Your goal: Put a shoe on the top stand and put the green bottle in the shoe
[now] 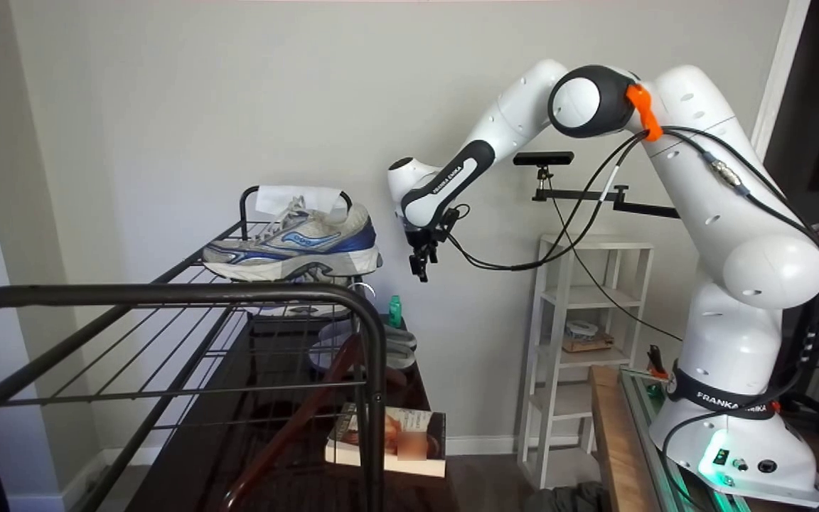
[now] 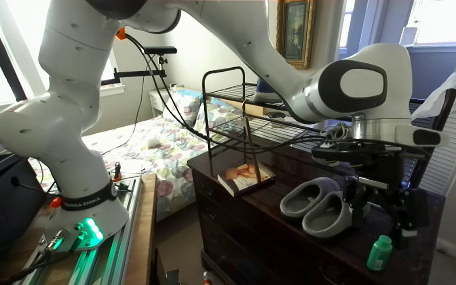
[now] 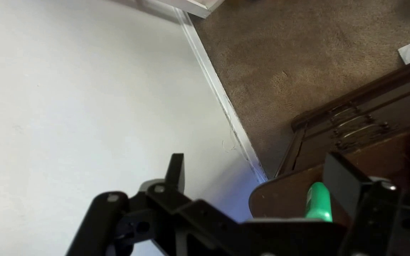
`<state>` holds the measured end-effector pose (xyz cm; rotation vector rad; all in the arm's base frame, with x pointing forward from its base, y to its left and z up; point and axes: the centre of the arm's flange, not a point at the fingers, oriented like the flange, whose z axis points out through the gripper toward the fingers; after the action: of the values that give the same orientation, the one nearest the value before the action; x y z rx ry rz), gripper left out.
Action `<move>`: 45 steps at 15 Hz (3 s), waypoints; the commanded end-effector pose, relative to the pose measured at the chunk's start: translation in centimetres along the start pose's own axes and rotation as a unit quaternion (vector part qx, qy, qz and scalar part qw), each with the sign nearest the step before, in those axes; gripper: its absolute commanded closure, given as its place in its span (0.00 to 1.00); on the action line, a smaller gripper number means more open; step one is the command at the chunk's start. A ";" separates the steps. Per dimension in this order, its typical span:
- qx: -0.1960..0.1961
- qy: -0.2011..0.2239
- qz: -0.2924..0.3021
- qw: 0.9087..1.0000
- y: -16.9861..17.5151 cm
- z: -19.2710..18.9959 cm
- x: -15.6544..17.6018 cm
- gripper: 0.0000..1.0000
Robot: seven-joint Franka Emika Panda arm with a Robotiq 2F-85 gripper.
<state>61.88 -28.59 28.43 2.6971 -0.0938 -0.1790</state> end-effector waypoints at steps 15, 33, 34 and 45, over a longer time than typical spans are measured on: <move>-0.001 0.154 -0.059 0.986 -2.5 2.1 2.4 0.00; 0.057 0.142 -0.098 0.983 -5.1 8.0 6.6 0.00; 0.059 0.135 -0.095 0.985 -5.2 8.3 6.6 0.00; 0.094 0.133 -0.071 0.984 -5.5 9.2 7.6 0.00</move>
<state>67.05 -27.25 17.34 2.8609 0.1947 0.1509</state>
